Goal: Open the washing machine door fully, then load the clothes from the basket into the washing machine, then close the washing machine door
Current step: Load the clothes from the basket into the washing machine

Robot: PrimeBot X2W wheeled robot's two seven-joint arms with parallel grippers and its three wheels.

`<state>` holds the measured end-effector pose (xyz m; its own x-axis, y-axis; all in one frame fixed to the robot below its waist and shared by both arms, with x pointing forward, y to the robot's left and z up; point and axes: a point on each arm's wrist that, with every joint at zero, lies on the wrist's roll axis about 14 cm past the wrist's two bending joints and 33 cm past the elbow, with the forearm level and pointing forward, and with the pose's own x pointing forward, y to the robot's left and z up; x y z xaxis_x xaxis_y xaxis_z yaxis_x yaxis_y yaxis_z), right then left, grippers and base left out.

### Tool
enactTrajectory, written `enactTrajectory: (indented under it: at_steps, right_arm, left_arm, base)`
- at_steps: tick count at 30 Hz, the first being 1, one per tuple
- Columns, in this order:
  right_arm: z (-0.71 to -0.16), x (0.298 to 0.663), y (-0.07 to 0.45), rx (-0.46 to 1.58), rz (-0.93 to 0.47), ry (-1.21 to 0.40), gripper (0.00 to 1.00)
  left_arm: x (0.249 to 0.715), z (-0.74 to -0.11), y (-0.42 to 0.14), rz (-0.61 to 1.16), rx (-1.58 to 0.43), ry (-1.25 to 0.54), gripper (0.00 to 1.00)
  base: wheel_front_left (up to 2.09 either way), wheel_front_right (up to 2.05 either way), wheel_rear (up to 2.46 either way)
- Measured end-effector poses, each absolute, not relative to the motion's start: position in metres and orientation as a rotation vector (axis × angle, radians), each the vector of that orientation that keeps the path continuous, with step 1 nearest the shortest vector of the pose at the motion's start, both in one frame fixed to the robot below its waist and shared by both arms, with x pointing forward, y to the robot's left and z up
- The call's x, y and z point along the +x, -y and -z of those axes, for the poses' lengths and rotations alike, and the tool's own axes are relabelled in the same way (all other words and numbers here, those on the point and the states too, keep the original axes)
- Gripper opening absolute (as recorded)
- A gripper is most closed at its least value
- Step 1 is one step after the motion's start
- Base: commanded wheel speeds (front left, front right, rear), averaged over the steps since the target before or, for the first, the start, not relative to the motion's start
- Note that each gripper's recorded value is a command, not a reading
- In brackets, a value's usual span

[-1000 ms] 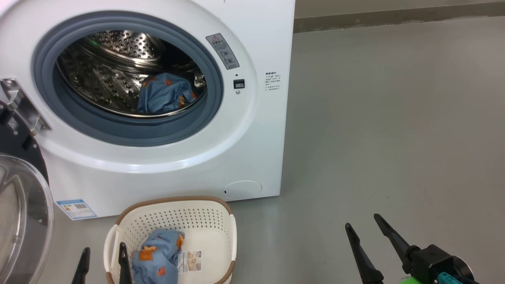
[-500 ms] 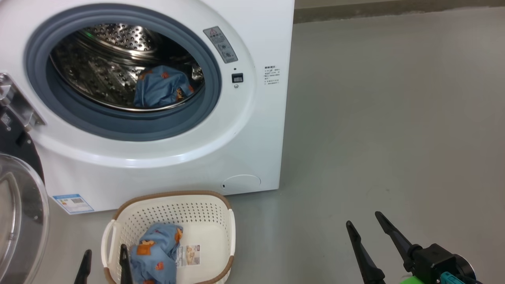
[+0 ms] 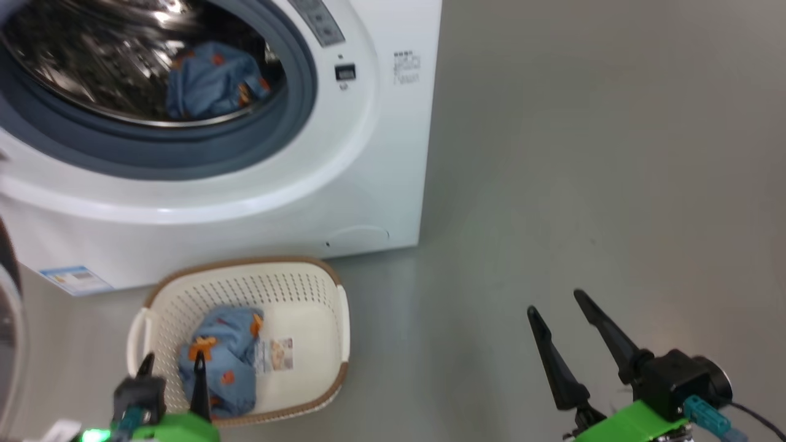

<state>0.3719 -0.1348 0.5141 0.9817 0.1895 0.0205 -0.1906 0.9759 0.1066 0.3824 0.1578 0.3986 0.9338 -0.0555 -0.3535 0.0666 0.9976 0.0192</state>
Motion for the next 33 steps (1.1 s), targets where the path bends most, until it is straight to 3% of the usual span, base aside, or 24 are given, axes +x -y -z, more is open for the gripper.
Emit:
enactTrajectory:
  at_steps: [12,33]
  right_arm:
    - [-0.485,0.425,0.128,0.160,-0.209,0.006,1.00]
    - [-0.393,0.465,0.157,0.256,-0.117,-0.158,1.00]
  left_arm:
    - [0.457,-0.306,-0.143,0.244,0.285,-0.649,1.00]
    - [0.504,-0.140,-0.163,0.377,0.485,-1.037,1.00]
  base:
    - [0.00,0.00,0.00]
    - [0.00,0.00,0.00]
